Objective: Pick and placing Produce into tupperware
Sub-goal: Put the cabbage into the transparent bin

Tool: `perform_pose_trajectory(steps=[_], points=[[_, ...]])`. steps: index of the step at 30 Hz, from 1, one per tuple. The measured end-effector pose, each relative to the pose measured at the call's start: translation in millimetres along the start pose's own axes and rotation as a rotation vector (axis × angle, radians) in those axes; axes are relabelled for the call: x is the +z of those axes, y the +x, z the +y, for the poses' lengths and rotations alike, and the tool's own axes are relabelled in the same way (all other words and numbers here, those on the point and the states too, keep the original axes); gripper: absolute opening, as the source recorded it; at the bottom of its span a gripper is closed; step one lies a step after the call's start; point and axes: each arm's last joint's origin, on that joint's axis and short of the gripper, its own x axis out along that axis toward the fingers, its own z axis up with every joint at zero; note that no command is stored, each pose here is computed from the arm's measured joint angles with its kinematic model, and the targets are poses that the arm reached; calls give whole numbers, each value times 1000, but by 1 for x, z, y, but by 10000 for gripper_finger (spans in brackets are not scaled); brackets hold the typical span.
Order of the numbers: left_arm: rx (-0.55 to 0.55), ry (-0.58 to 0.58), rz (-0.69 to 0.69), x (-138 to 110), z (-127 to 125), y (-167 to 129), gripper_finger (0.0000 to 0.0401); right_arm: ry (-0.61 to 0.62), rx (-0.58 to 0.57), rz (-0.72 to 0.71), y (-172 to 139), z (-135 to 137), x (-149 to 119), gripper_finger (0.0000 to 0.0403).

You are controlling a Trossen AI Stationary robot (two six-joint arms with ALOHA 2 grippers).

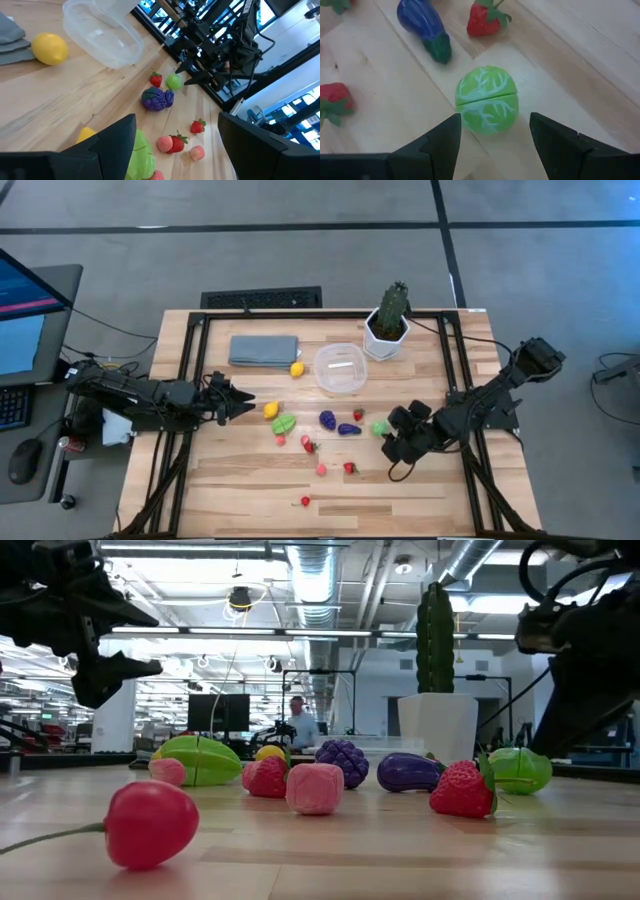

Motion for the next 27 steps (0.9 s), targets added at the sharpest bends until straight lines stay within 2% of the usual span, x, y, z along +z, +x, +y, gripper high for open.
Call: perform_pose_trajectory(steps=[4,11,14,18,27], points=[[9,-4,7,-1,1,0,272,2,8,29,2,-1,3,284],[29,3,21,-2,3,0,272,-18,37,43,5,-1,9,364],[31,3,19,-2,3,0,272,-18,31,42,6,-2,11,385],[31,3,18,-2,3,0,272,-54,37,56,9,-4,15,391],[44,3,3,-2,3,0,272,-85,46,45,17,-10,31,375]])
